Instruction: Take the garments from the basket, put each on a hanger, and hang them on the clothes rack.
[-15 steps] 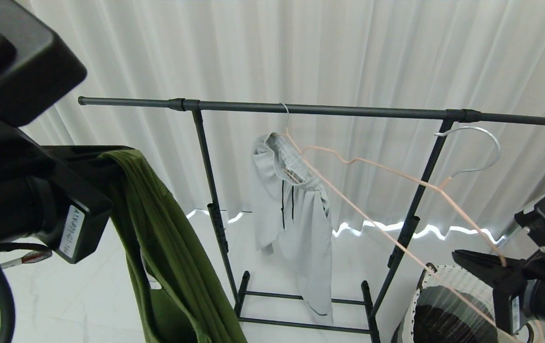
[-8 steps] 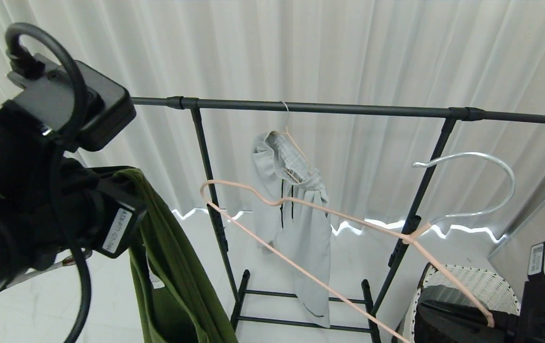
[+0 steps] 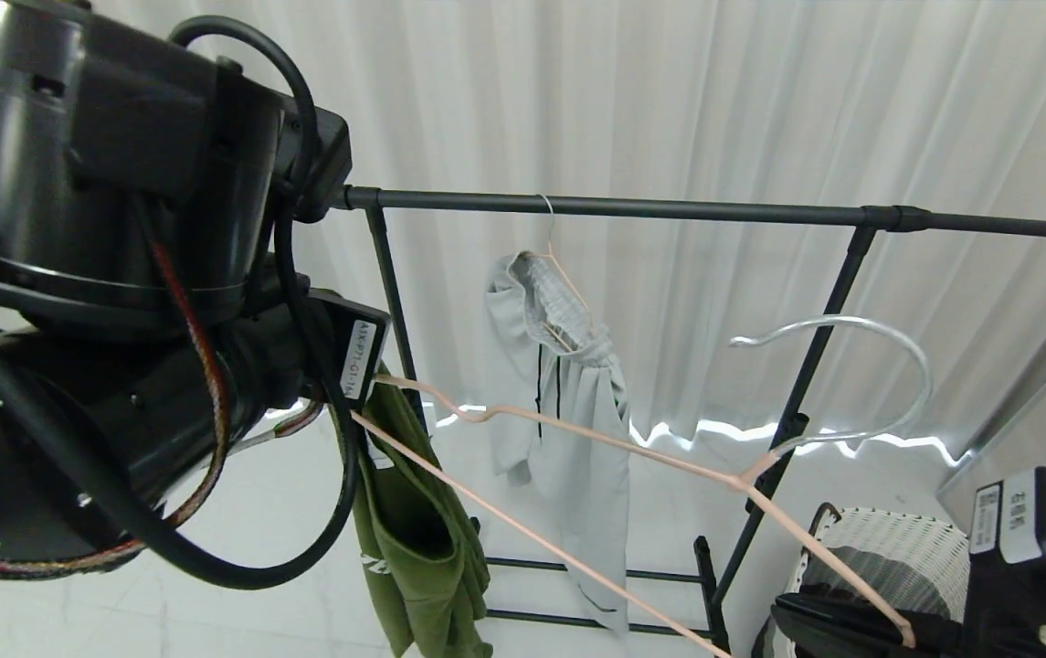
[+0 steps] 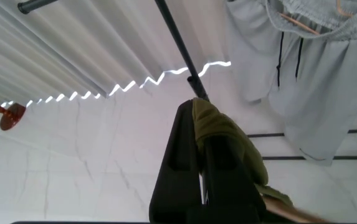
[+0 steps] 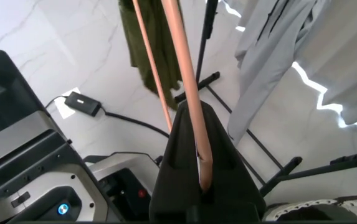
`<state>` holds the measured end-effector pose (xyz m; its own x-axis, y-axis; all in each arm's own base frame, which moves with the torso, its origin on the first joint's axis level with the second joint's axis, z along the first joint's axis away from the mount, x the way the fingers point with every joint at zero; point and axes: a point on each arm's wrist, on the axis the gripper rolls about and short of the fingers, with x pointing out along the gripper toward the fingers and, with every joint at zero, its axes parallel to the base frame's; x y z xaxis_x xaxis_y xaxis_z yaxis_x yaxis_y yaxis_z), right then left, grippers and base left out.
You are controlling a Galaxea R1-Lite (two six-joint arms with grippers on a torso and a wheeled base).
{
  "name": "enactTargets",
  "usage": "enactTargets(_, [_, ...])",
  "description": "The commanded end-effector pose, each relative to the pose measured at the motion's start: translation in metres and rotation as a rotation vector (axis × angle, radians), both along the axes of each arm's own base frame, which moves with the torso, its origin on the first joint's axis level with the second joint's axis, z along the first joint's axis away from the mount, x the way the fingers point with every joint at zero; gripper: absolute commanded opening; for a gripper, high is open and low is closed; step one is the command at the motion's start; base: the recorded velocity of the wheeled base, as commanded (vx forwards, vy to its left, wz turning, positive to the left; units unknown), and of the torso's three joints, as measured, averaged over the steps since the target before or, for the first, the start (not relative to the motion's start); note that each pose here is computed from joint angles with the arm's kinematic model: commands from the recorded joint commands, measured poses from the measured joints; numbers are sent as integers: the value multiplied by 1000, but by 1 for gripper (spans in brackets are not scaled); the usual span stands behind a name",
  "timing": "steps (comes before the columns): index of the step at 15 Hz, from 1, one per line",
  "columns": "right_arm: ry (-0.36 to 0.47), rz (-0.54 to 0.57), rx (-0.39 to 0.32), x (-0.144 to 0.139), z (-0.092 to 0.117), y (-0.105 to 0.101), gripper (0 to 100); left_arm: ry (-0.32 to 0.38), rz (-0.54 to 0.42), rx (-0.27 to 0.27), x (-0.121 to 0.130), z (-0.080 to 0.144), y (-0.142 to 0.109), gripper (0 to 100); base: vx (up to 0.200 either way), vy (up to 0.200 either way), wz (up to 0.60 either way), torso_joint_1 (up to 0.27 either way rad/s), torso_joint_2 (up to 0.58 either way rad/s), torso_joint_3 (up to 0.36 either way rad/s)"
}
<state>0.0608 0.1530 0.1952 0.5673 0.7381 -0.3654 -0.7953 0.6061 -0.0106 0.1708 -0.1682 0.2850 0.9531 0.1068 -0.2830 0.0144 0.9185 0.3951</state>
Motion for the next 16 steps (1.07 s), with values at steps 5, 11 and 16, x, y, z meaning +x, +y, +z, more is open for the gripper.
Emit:
enactTargets(5, [17, -127, -46, 27, -4, 14, 0, 2, -3, 3, 3, 0, -4, 0, 0, 0, 0, 0, 0, 0])
enactTargets(11, [34, -198, 29, 37, 9, 12, 0, 13, -3, 13, 4, -5, -7, 0, 0, 0, 0, 0, 0, 0])
enactTargets(16, [91, -239, 94, 53, 17, 40, 0, 7, -5, -21, 1, -7, -16, 0, 0, 0, 0, 0, 0, 0])
